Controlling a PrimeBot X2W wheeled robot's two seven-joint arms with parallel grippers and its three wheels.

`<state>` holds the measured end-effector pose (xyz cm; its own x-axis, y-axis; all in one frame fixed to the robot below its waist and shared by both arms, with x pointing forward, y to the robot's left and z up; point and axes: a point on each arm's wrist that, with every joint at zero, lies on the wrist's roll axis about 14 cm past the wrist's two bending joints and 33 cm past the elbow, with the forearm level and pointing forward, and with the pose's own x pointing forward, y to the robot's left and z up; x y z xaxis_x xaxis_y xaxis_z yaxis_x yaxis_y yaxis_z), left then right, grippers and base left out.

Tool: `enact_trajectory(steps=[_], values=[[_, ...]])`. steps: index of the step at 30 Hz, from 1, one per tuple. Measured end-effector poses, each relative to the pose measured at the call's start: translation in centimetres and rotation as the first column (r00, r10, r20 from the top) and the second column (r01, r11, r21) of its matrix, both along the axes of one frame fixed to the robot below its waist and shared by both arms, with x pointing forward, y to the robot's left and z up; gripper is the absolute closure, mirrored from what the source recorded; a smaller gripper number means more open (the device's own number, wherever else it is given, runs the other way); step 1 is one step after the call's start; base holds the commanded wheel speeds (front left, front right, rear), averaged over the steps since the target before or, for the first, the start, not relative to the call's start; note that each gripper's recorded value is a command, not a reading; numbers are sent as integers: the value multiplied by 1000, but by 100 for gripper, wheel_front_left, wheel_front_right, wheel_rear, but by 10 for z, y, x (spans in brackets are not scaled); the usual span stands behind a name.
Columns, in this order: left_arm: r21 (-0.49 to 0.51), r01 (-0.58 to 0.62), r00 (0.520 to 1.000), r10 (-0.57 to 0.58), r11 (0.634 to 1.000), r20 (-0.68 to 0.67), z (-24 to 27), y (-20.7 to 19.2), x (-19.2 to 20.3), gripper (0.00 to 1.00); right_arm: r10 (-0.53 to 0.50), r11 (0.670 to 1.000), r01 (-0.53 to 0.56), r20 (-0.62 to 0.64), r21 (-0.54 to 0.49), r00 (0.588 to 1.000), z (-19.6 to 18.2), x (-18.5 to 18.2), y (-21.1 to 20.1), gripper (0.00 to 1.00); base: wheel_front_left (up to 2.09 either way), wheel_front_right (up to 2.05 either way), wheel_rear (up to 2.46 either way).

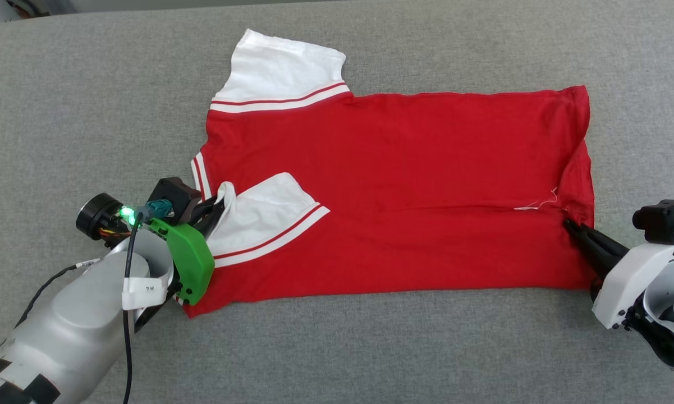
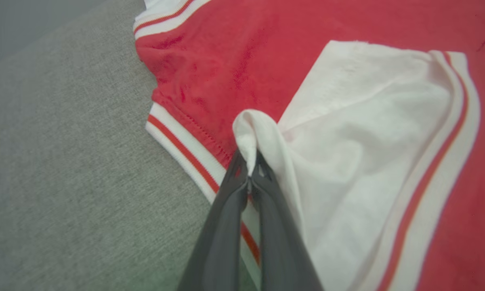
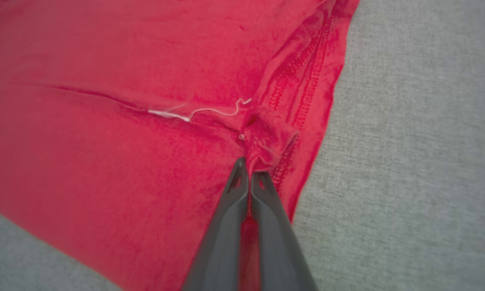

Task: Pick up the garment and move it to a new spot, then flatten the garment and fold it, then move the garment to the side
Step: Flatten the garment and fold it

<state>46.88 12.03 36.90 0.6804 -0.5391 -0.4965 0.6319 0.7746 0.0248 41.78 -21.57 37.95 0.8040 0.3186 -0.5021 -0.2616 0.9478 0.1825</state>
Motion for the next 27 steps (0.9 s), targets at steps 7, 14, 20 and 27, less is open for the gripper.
enact_trajectory(steps=[7,14,20,27], values=[[-10,-35,999,35,999,39,19,7,3,0,-29,1000,27,106,16,994,25,9,-6,0,0,0,0],[-27,-28,983,32,999,179,77,17,18,0,-45,999,42,205,17,978,53,9,-15,0,0,0,0],[2,-53,989,52,999,139,103,26,19,0,-22,1000,18,260,16,965,69,7,-7,0,0,0,0],[48,-84,995,86,995,-48,109,28,8,0,1,1000,-6,272,18,962,75,4,5,0,0,0,0]])
